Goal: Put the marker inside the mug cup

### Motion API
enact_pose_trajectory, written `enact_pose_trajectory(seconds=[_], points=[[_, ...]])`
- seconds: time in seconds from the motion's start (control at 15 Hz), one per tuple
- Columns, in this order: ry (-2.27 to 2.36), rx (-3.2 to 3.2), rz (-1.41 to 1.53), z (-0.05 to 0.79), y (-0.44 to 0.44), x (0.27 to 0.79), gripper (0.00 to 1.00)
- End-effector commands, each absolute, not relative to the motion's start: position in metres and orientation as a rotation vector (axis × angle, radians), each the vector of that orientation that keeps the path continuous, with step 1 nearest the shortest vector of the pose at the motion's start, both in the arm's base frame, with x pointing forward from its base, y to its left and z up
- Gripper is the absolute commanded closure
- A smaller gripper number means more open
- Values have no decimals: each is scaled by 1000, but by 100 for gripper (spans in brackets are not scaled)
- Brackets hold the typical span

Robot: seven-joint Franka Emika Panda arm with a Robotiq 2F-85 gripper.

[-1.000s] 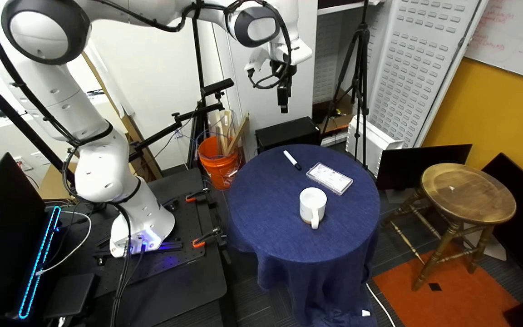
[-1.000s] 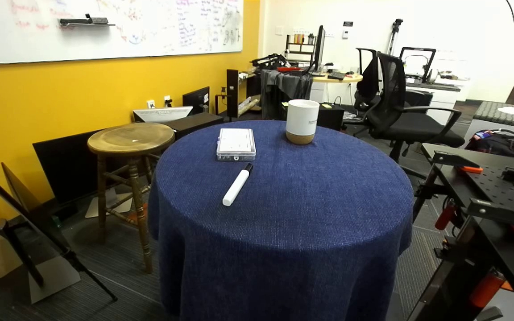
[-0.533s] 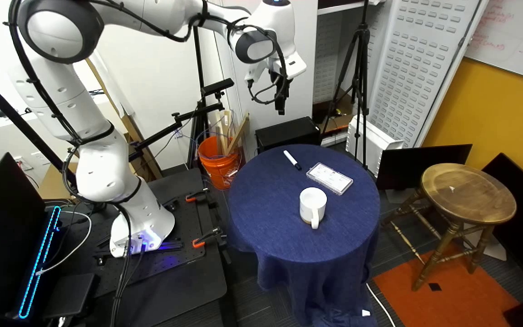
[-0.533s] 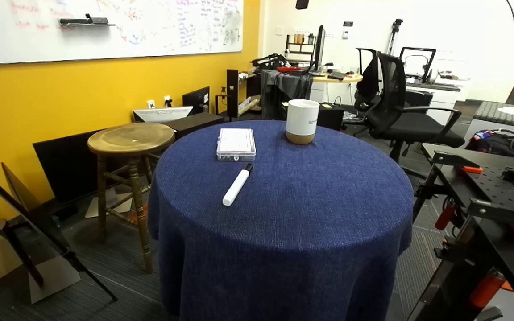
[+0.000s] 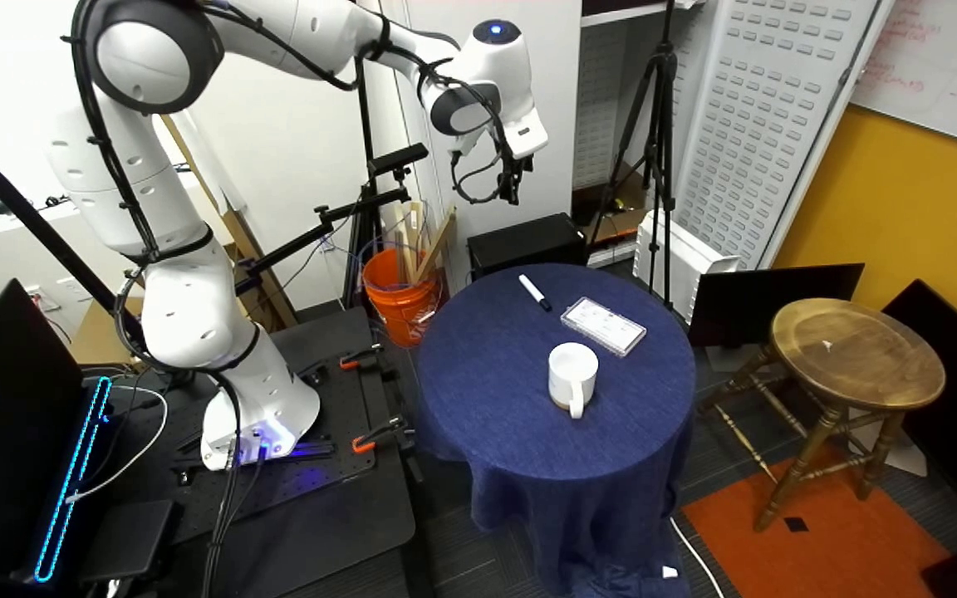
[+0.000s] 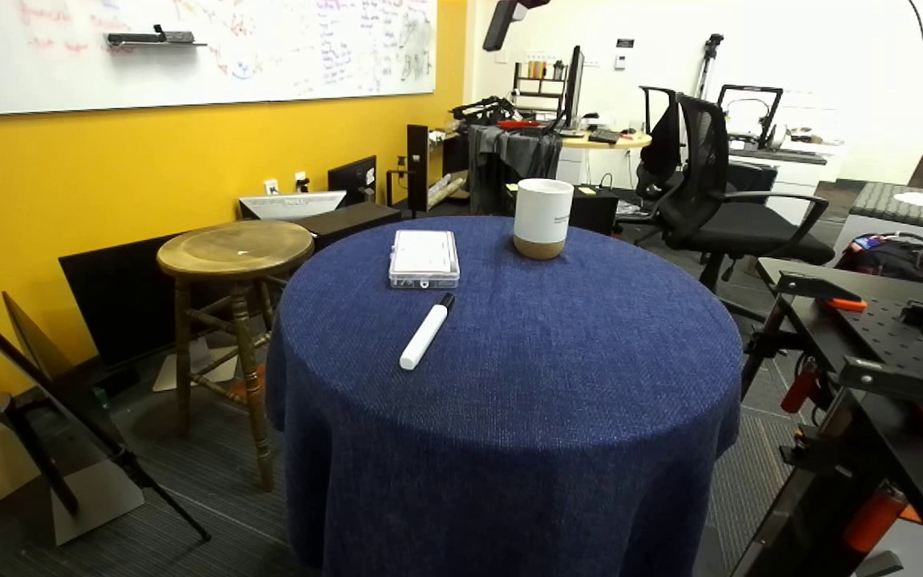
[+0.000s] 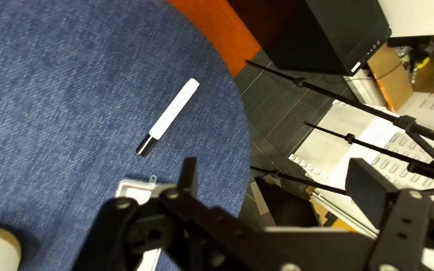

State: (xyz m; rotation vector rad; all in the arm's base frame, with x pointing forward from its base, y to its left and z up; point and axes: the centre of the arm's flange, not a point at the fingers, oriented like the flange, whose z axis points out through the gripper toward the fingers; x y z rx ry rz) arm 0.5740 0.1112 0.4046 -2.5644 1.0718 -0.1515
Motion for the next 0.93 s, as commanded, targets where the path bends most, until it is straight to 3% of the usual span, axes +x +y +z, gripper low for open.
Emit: enact_pose_trajectory(seconds=[0.0, 0.87], points=[[1204, -2378, -158, 388, 134, 589, 0], [1675, -2380, -156, 335, 146, 605, 0]])
